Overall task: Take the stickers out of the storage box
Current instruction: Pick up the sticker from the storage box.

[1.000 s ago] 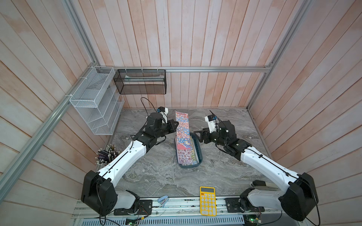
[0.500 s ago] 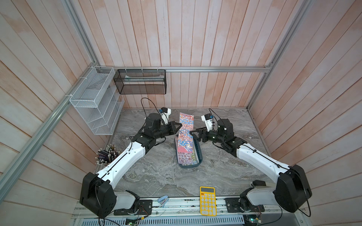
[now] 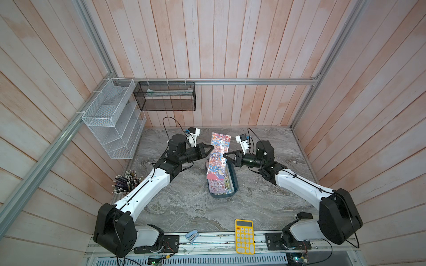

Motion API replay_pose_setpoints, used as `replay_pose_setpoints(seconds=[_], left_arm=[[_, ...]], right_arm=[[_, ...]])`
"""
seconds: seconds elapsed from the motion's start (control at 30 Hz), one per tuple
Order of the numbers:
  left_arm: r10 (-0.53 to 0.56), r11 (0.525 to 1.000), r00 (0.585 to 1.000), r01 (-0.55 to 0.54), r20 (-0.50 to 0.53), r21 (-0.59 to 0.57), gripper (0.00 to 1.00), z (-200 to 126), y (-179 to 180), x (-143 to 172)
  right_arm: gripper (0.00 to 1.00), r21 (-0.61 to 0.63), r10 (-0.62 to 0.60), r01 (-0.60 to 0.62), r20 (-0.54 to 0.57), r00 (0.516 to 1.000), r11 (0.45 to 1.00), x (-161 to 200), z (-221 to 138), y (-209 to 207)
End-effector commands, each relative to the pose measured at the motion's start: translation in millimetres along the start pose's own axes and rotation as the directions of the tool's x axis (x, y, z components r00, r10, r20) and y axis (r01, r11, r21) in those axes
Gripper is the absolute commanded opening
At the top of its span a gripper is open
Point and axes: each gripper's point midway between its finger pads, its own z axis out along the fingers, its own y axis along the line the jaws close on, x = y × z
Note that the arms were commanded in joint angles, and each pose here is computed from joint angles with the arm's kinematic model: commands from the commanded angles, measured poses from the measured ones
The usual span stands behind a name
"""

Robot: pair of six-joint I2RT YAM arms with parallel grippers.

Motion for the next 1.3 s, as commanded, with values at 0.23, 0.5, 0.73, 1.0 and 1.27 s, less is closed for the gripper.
replay_pose_setpoints(seconds=[0.23,0.5,0.73,1.0,1.27], left_arm=[[0.008,1.0,1.0,-0.009,0.028,0.029,0.43,-9.7,-5.1,-3.2],[-0.015,1.0,0.999,0.015,0.03,0.018,0.67,-17.5,4.8,8.1],[-0.058,0.998,0.998,0.058,-0.005,0.015,0.58,-15.8,18.5,26.5],[-0.069,0.997,0.998,0.07,-0.01,0.026,0.0,-9.3,13.8,17.8],[-0.058,0.996,0.998,0.058,0.009,-0.071,0.0,-14.2,30.8,6.4]], right_arm=[[0.0,-0.035,-0.026,0.026,0.015,1.0,0.999,-7.9,-1.3,10.4],[0.0,-0.035,-0.034,0.034,0.019,0.999,0.999,-17.0,1.0,12.6],[0.0,-0.054,-0.023,0.024,0.016,1.0,0.998,-22.7,6.0,13.4],[0.0,-0.044,-0.007,0.007,0.002,1.0,0.999,-20.2,9.7,7.3],[0.5,0.07,-0.06,0.059,0.011,0.998,0.996,-28.6,3.8,-2.0]])
